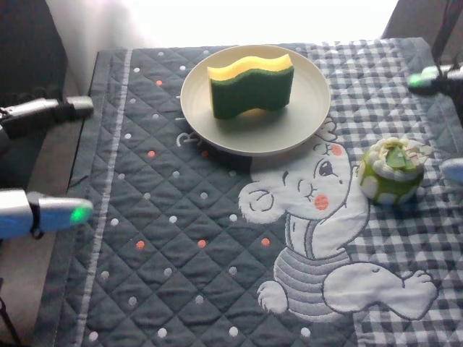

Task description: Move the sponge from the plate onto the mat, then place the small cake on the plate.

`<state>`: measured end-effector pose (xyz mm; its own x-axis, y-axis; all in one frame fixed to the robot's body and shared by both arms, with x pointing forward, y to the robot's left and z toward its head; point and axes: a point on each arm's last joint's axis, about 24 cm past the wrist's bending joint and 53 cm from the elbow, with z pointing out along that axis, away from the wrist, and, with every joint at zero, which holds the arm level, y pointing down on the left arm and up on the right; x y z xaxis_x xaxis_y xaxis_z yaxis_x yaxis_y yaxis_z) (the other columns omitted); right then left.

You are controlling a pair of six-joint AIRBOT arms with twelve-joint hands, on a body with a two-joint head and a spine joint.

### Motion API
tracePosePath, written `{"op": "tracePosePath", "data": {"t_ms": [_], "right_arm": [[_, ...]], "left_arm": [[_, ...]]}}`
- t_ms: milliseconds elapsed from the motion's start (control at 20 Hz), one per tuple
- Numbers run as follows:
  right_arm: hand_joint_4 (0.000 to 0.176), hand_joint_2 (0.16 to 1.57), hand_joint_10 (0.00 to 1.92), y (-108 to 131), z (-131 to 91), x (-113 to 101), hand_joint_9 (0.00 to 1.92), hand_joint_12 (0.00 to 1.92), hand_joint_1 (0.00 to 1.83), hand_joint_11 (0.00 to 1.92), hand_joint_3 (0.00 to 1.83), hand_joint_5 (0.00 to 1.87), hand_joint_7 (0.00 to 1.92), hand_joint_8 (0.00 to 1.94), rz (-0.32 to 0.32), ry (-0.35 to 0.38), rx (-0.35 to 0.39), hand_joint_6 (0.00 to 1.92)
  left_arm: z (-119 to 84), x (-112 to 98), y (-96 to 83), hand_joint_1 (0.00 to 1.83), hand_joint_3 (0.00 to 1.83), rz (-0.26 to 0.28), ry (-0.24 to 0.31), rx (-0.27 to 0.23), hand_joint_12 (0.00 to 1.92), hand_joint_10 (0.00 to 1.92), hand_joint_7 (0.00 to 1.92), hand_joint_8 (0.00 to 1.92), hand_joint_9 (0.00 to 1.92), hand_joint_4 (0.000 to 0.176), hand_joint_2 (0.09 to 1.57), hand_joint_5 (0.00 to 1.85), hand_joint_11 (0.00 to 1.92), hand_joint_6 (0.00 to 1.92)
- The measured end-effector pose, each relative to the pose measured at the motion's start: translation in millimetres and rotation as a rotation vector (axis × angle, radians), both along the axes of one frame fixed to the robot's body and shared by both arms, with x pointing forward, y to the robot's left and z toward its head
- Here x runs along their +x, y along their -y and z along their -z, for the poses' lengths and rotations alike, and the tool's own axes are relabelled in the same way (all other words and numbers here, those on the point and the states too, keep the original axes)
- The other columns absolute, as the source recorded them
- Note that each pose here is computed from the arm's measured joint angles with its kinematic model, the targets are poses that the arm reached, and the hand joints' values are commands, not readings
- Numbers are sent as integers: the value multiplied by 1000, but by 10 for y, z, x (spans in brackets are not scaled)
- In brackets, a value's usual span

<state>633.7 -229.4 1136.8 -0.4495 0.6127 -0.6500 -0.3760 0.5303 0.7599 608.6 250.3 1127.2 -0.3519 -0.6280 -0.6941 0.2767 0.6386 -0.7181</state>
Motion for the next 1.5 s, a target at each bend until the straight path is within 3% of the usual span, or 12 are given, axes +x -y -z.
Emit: {"op": "tracePosePath", "data": {"t_ms": [150, 200, 400, 500, 600, 650, 750, 800, 950, 1050, 1350, 1500], "right_arm": [[59, 1176, 0, -4, 4, -3, 422, 100, 715, 430, 0, 463, 387, 0, -3, 0, -3, 0], [78, 1165, 0, -5, 5, -4, 392, 86, 721, 408, 0, 428, 356, 0, -3, -1, -3, 0], [139, 1085, 0, -20, 11, -15, 185, 7, 748, 252, 0, 266, 170, 0, -11, 0, -8, 0], [174, 1025, 0, -25, 8, -19, 123, 0, 816, 202, 0, 187, 110, 0, -13, 1, -8, 0], [176, 1011, 1, -51, -11, -40, 119, 2, 806, 202, 0, 158, 95, 0, -22, 7, -1, 0], [176, 1009, 3, -81, -20, -63, 125, 8, 744, 216, 0, 149, 93, 0, -37, 14, -3, 1], [176, 1008, 1, -94, -17, -73, 122, 8, 719, 216, 0, 148, 84, 0, -43, 14, -6, 1], [176, 1004, 9, -95, -18, -74, 144, 22, 712, 250, 0, 156, 100, 6, -43, 15, -5, 4], [176, 1002, 12, -108, -29, -84, 165, 30, 713, 274, 0, 169, 107, 5, -48, 18, -1, 6], [176, 1002, 9, -125, -23, -97, 166, 24, 721, 263, 0, 184, 118, 6, -57, 19, -6, 9], [176, 1001, 10, -157, 8, -109, 198, 34, 701, 296, 0, 212, 142, 7, -66, 16, -6, 6], [176, 1006, 6, -169, 18, -116, 196, 27, 727, 283, 1, 216, 146, 5, -73, 17, -11, 4]], "left_arm": [[0, 22, -7, 820, 2, 4, 2, 10, 951, 1, 326, 0, 298, 13, 1019, 402, 0, 0], [-8, 31, -3, 745, 2, 5, 5, 9, 852, 0, 326, 0, 283, 27, 1025, 383, 0, 0], [-99, 315, 253, 711, 0, 29, 54, -53, 723, 1, 293, 3, 243, 0, 982, 361, 0, 1], [-220, 569, 545, 737, 0, 64, 90, -88, 701, 2, 307, 4, 243, 27, 964, 341, 0, 0], [-337, 769, 785, 810, 0, 96, 120, -96, 630, 0, 308, 0, 228, 55, 939, 339, 0, 0], [-364, 883, 907, 821, 1, 107, 122, -93, 728, 0, 320, 0, 261, 0, 930, 364, 0, 1], [-341, 982, 991, 800, 0, 113, 108, -74, 771, 1, 317, 0, 269, 3, 920, 367, 0, 0], [-319, 1062, 1053, 821, 0, 116, 94, -58, 778, 0, 279, 0, 236, 41, 910, 370, 0, 1], [-392, 1303, 1231, 804, 0, 124, 93, -13, 859, 20, 384, 11, 330, 41, 866, 395, 0, 2], [-555, 1444, 1380, 794, 1, 133, 119, -5, 904, 27, 491, 15, 447, 67, 873, 412, 0, 2], [-444, 1675, 1745, 883, 0, 142, 73, 21, 666, 6, 693, 1, 645, 0, 906, 619, 343, 0], [-393, 1754, 1849, 1031, 1, 139, 56, 26, 910, 18, 864, 3, 838, 0, 934, 773, 475, 1]]}}
